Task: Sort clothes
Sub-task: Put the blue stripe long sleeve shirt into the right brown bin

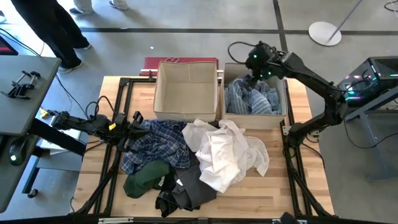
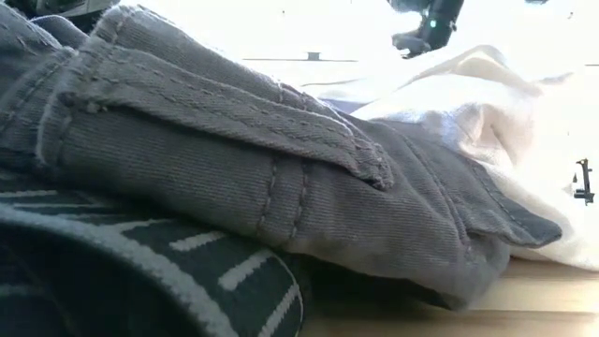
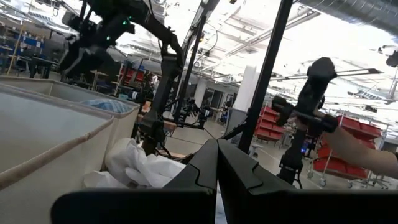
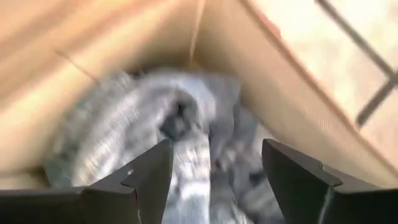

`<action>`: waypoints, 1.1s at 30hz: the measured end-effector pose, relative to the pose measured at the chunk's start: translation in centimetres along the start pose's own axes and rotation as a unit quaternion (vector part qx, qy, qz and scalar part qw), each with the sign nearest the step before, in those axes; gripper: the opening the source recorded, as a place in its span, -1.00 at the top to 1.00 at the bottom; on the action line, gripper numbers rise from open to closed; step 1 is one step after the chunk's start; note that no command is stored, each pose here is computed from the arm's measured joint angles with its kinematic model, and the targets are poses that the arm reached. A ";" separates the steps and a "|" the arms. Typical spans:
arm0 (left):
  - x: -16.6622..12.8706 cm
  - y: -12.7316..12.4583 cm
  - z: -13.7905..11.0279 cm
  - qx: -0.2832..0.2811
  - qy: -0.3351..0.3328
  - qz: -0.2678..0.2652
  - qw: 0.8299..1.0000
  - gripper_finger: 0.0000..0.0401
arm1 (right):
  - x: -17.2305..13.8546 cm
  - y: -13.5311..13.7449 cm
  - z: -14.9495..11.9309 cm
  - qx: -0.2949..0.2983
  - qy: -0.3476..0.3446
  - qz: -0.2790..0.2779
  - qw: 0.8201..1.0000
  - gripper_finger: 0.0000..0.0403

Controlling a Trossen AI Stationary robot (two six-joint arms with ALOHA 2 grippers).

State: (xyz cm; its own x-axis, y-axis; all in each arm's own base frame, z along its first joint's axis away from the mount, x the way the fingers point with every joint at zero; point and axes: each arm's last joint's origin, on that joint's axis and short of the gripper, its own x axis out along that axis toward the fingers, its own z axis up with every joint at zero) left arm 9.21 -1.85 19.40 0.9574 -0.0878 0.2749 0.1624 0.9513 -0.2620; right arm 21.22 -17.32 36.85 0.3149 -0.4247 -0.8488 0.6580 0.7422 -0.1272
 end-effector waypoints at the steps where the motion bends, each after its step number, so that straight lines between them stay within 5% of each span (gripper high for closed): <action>1: 0.0 0.0 0.0 0.000 0.000 0.000 1.000 1.00 | 0.0 0.2 0.3 -0.006 -0.014 0.017 1.000 -0.17; 7: 0.0 0.0 0.0 0.000 0.000 0.000 1.000 1.00 | 4.9 1.4 -0.6 0.007 -0.047 0.096 0.994 -0.01; 14: 0.0 0.0 0.0 0.000 0.000 0.000 1.000 1.00 | 15.2 2.6 -8.8 0.034 0.021 0.079 0.996 0.36; 18: 0.0 0.0 0.0 0.000 -0.001 0.000 1.000 1.00 | 17.6 2.6 -10.8 0.031 -0.006 0.017 0.999 0.45; 24: 0.0 0.0 0.0 0.000 -0.002 0.007 1.000 1.00 | 15.2 2.1 -7.3 0.009 -0.032 0.027 0.999 0.33; 33: 0.0 0.1 0.0 -0.017 -0.005 0.016 1.000 1.00 | 2.9 2.0 -0.7 -0.033 -0.048 0.010 0.998 -0.03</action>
State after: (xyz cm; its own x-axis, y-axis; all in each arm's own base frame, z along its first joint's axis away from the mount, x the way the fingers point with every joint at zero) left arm 9.21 -1.75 19.41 0.9600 -0.0543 0.2746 0.1399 0.9428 -0.3027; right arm 22.97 -16.73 33.79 0.3942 -0.4551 -0.7985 0.6051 0.7824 -0.1472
